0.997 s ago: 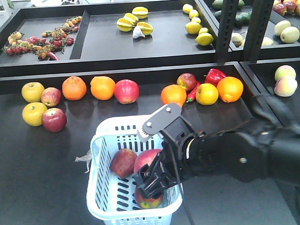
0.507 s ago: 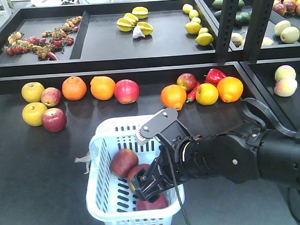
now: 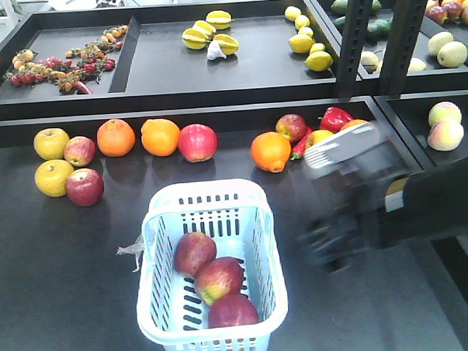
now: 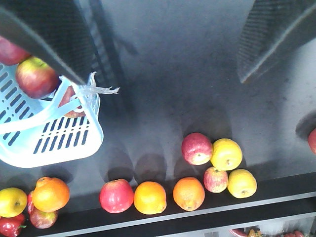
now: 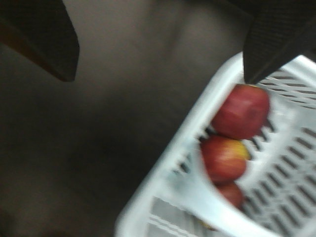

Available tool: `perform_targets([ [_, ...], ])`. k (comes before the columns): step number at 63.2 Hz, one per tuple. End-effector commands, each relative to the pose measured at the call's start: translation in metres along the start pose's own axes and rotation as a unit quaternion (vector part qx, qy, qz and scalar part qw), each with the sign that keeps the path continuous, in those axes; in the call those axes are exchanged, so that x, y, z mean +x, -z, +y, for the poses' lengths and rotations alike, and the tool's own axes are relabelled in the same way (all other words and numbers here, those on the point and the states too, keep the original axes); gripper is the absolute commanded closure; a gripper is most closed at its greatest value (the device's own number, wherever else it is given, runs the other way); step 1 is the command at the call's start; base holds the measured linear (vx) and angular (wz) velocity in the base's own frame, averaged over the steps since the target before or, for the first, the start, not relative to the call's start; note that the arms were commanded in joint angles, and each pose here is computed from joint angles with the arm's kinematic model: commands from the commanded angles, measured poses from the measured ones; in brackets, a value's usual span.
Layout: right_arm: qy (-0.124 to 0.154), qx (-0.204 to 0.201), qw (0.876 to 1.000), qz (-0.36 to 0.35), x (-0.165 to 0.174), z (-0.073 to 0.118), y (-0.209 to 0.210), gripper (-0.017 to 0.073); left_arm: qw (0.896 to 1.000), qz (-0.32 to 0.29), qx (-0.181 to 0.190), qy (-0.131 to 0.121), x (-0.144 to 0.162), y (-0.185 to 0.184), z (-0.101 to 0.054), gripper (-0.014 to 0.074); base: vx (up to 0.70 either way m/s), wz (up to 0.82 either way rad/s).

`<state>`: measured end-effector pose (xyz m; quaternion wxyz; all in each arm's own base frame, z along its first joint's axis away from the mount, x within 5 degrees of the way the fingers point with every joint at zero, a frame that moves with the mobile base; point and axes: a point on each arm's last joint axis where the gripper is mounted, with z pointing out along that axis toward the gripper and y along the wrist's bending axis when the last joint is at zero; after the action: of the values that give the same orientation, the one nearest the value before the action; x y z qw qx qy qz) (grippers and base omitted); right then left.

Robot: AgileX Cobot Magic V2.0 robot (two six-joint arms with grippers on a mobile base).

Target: Pick three apples into basket with both arms

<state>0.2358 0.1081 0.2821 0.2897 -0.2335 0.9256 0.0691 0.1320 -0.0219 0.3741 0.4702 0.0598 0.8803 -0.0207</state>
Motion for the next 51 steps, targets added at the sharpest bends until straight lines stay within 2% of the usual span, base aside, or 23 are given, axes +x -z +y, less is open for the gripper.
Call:
perform_targets([
  [1, -0.027, 0.042, 0.998, -0.035, -0.001, -0.028, 0.031, -0.0064, 0.999, -0.041, 0.001, 0.005, -0.011, 0.006, 0.000, 0.0013, 0.00, 0.00],
  [5, -0.053, 0.068, 0.996, -0.036, 0.006, -0.047, 0.043, -0.0057, 0.999, -0.041, 0.001, 0.005, -0.011, 0.006, 0.000, 0.0013, 0.00, 0.00],
  [12, -0.088, 0.100, 0.990, -0.035, 0.018, -0.066, 0.064, -0.0046, 0.999, -0.041, 0.001, 0.005, -0.011, 0.006, 0.000, 0.0013, 0.00, 0.00],
  [19, -0.113, 0.120, 0.985, -0.039, 0.029, -0.072, 0.084, -0.0027, 0.999, -0.041, 0.001, 0.005, -0.011, 0.006, 0.000, 0.0013, 0.00, 0.00],
  [51, -0.100, 0.150, 0.970, -0.164, 0.048, -0.046, 0.153, -0.0014, 0.999, -0.041, 0.001, 0.005, -0.011, 0.006, 0.000, 0.0013, 0.00, 0.00],
])
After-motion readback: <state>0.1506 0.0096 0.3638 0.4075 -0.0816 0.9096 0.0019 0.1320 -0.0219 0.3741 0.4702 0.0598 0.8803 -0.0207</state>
